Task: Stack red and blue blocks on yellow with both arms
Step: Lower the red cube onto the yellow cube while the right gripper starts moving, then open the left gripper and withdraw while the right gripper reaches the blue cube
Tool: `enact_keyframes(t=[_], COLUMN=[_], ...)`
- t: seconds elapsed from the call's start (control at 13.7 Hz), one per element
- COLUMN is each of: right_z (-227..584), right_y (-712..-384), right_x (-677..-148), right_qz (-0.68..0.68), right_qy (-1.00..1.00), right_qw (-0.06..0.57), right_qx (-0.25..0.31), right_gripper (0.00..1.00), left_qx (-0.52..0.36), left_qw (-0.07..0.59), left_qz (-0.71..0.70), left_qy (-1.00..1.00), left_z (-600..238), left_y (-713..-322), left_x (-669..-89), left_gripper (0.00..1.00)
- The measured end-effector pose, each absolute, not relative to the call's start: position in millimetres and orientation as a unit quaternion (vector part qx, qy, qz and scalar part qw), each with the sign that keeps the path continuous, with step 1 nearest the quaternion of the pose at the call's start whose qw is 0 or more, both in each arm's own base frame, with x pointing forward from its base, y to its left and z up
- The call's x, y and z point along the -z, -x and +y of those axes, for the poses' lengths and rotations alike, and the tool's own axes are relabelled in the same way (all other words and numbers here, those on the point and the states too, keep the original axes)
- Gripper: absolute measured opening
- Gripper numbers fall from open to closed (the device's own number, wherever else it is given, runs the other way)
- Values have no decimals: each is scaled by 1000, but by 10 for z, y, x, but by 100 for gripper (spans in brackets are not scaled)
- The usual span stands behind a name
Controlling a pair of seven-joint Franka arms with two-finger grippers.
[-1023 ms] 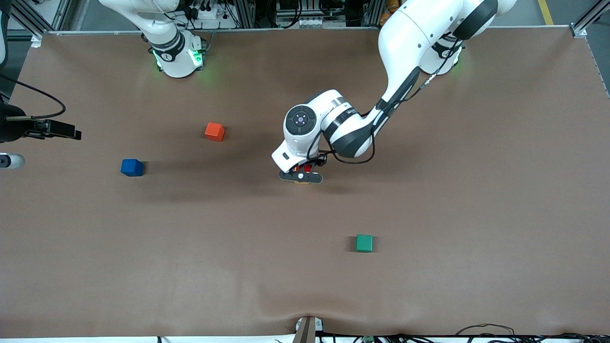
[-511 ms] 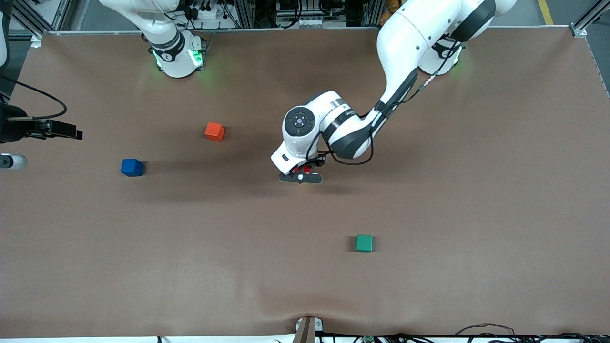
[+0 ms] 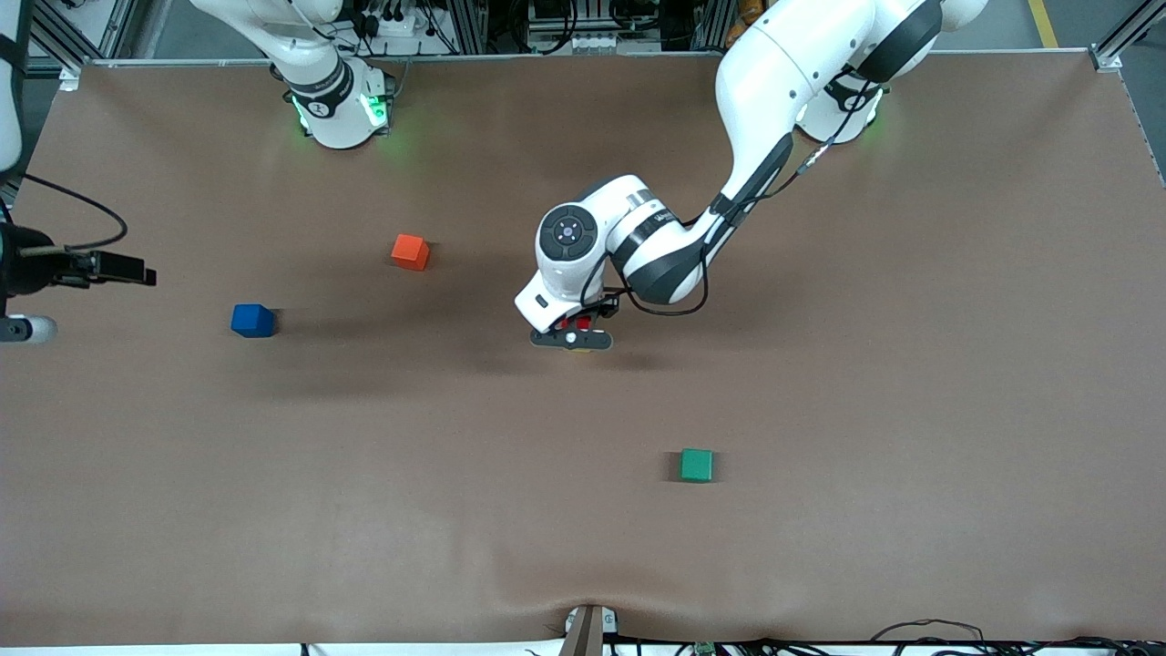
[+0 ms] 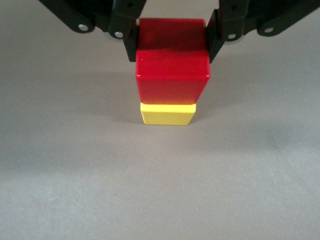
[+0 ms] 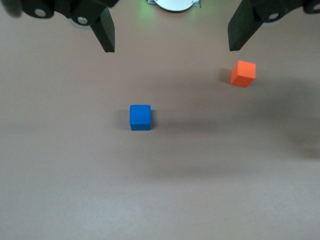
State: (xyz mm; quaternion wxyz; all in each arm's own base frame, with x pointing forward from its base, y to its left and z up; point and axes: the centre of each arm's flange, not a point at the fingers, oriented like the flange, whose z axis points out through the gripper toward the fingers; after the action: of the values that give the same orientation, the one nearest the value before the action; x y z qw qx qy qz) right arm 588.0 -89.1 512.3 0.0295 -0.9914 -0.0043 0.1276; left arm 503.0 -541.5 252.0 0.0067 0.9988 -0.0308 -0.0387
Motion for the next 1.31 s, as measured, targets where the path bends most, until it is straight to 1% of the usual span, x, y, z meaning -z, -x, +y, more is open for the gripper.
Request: enact_keyframes(t=[0.22, 0.51, 0.66, 0.73, 0.88, 1.17, 1.31], right_z=[-935, -934, -923, -919, -915, -911, -911], right_y=[-5937, -5916, -5881, -5860, -5837, -5807, -5815], right_x=[-4869, -4600, -4478, -4412, -4303, -4160, -4098], right_qz=[-2, -2, -2, -2, -2, -2, -2], right_qy=[990, 988, 987, 986, 985, 985, 986], right_qw=[27, 29, 31, 32, 32, 33, 31], right_qx=[-137, -151, -161, -166, -170, -172, -165], right_gripper=[100, 100, 100, 100, 100, 100, 100], left_qx=[33, 30, 33, 34, 32, 22, 20], left_qw=[2, 0, -3, -2, 1, 10, 4], left_qz=[-31, -31, -22, -18, -14, -13, -8], left_qy=[-999, -999, -999, -999, -999, -1000, -1000], left_z=[-5424, -5445, -5445, -5455, -5478, -5521, -5496], left_y=[-5035, -5019, -5011, -5001, -4991, -5024, -5038], left_x=[-2519, -2516, -2444, -2405, -2388, -2577, -2780], left_gripper=[55, 56, 70, 81, 99, 100, 100])
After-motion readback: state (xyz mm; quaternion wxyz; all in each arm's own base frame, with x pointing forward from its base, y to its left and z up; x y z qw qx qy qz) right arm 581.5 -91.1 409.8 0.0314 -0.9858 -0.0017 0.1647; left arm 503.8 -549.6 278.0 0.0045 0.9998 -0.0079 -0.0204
